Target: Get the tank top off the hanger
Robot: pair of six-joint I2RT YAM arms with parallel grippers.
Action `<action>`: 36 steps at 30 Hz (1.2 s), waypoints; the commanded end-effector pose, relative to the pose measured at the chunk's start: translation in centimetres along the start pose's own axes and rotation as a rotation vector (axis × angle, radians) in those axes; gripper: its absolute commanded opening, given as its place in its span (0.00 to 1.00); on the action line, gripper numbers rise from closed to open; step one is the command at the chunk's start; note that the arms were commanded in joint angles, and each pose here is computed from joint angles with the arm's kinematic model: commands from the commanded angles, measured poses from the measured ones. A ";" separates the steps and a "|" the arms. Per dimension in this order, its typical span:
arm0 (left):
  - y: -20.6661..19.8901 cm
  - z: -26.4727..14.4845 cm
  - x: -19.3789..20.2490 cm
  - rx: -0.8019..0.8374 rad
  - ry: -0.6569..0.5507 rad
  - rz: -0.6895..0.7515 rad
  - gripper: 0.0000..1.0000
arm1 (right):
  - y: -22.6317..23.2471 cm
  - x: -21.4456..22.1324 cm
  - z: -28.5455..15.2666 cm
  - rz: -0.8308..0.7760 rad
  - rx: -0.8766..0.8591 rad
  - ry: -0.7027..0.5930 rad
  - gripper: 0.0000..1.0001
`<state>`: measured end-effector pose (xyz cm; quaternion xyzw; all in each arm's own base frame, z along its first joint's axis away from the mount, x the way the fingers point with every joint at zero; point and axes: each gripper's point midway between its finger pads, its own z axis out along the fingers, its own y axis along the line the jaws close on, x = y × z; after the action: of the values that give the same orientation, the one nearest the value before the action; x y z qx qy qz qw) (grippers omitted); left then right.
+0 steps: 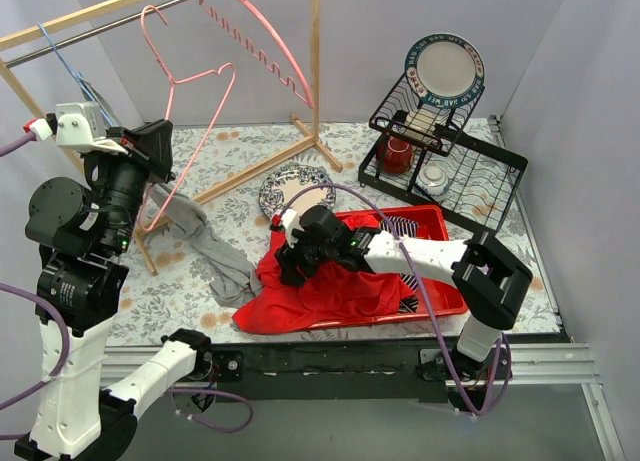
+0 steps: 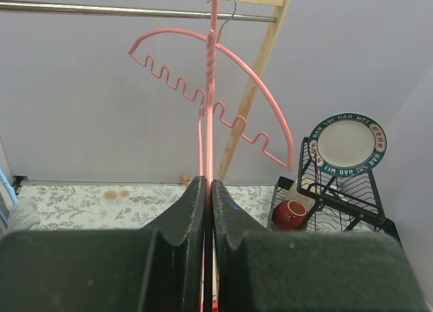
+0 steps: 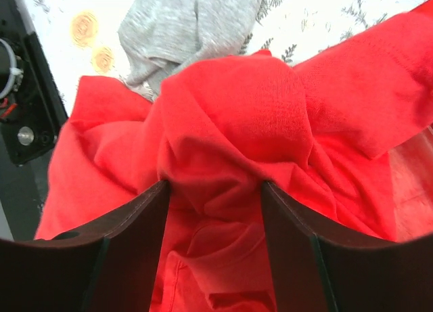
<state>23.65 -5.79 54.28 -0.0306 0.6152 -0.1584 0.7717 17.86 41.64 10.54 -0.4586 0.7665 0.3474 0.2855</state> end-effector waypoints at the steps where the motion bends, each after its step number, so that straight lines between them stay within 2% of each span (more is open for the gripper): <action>1: -0.4 -0.4 -0.5 0.023 -0.012 -0.005 0.00 | -0.5 -1.8 0.9 -0.020 0.000 -0.042 0.65; 2: -0.4 -0.4 -0.3 0.022 -0.008 -0.004 0.00 | -0.7 -1.7 1.0 -0.022 0.009 -0.043 0.63; 3: -0.4 -0.4 -0.2 0.024 -0.008 -0.004 0.00 | -0.9 -1.6 1.1 -0.019 0.017 -0.039 0.51; 5: -0.4 -0.4 0.0 0.023 -0.005 -0.005 0.00 | -1.4 -1.9 0.9 -0.018 0.054 -0.043 0.35; 6: -0.3 -0.3 0.2 0.022 0.000 -0.004 0.00 | -1.5 -2.3 0.5 -0.019 0.070 -0.054 0.18; 9: -0.3 -0.2 0.6 0.020 0.007 -0.003 0.00 | -2.1 -3.4 -1.2 -0.028 0.131 -0.075 0.01; 18: -0.2 0.3 0.8 0.017 0.008 0.002 0.00 | -2.0 -6.5 -7.3 -0.051 0.222 -0.152 0.01; 20: -0.3 0.4 0.6 0.017 0.003 0.002 0.00 | -2.1 -6.1 -8.5 -0.043 0.242 -0.130 0.01; 27: -0.1 0.5 0.3 0.006 -0.005 0.009 0.00 | -4.0 -6.9 -16.4 -0.093 0.478 -0.171 0.01; 32: -0.2 0.6 0.1 0.009 -0.006 0.008 0.00 | -6.3 -4.8 -20.7 -0.106 0.669 -0.115 0.01; 36: -0.2 0.8 0.3 0.008 -0.002 0.004 0.00 | -6.6 -4.8 -24.3 -0.089 0.757 -0.155 0.01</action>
<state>24.89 -6.26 52.73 -0.0273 0.6309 -0.1546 0.7598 21.92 26.69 24.17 -0.3653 0.7950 0.1272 0.4672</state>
